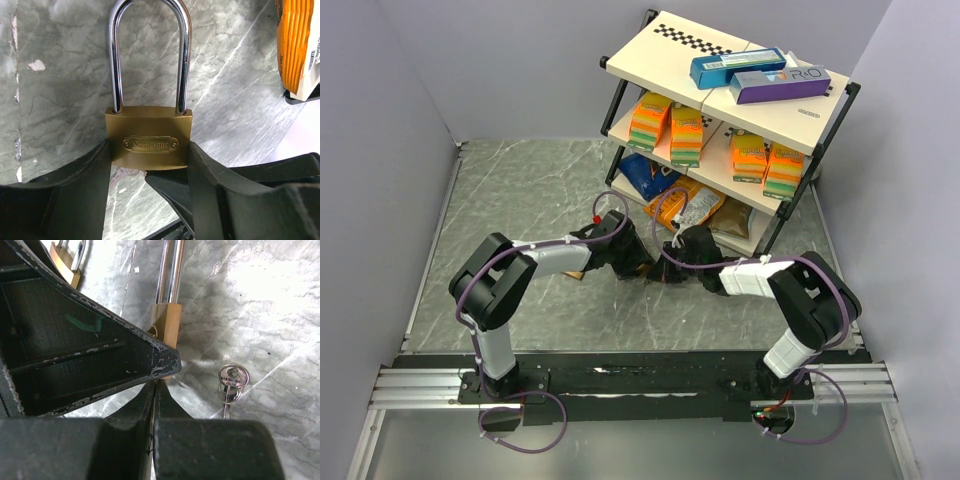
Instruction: Unlock with the key
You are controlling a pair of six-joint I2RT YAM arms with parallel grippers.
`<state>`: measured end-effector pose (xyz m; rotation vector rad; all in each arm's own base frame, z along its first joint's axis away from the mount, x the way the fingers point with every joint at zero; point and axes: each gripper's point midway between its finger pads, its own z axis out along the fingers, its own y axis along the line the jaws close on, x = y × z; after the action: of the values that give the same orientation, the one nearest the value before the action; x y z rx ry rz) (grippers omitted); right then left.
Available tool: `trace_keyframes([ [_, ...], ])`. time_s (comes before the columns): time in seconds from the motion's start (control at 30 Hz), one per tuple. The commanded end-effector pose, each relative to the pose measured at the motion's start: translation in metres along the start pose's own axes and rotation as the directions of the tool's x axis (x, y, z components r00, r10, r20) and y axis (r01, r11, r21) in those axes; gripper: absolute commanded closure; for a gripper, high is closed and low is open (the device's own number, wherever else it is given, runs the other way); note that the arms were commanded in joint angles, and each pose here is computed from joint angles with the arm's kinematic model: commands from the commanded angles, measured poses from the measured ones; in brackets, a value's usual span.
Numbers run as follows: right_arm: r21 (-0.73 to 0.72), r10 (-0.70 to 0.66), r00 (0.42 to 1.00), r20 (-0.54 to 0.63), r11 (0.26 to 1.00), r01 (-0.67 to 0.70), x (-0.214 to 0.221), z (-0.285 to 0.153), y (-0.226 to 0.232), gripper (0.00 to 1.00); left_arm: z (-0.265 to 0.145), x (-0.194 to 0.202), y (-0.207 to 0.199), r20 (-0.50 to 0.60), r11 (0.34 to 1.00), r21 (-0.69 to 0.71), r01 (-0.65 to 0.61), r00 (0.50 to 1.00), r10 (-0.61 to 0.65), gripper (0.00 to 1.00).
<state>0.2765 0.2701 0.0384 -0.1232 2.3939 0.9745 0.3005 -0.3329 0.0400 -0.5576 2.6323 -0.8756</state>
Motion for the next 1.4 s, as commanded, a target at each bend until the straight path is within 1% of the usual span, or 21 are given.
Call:
trace_keyframes([
  [0.0,0.005,-0.023,0.999,0.035,1.0,0.023,-0.015,0.008,0.002,1.0,0.009,0.013,0.032,-0.056,0.995,-0.102,-0.009,0.998,0.003,0.99],
  [0.2,0.025,-0.047,0.995,0.086,0.999,0.045,-0.031,0.008,0.003,1.0,0.008,0.018,0.03,-0.079,0.997,-0.068,-0.022,0.997,0.017,0.99],
  [0.37,0.017,-0.059,0.989,0.135,0.998,0.058,-0.046,0.013,0.007,1.0,0.006,0.028,0.032,-0.116,0.999,-0.041,-0.013,0.993,0.008,0.99],
  [0.53,0.041,-0.072,0.981,0.18,0.997,0.066,-0.059,0.018,0.005,1.0,0.003,0.035,0.032,-0.141,1.0,-0.024,-0.006,0.99,0.002,0.99],
  [0.73,0.01,-0.058,0.976,0.211,0.998,0.057,-0.075,0.022,0.017,1.0,0.0,0.045,0.035,-0.161,1.0,-0.017,-0.013,0.987,0.01,0.99],
  [0.9,-0.044,-0.016,0.98,0.2,0.999,0.026,-0.074,0.02,0.025,1.0,-0.009,0.04,0.029,-0.127,1.0,0.024,-0.002,0.992,0.005,0.99],
  [1.07,-0.108,0.065,0.979,0.195,0.993,-0.044,-0.073,0.014,0.027,1.0,-0.02,0.033,0.003,-0.087,0.989,0.145,-0.013,0.996,0.026,0.99],
  [1.37,-0.16,0.111,0.968,0.226,0.984,-0.075,-0.087,0.0,0.034,1.0,-0.051,0.018,-0.016,-0.002,0.963,0.271,0.011,1.0,-0.011,0.99],
])
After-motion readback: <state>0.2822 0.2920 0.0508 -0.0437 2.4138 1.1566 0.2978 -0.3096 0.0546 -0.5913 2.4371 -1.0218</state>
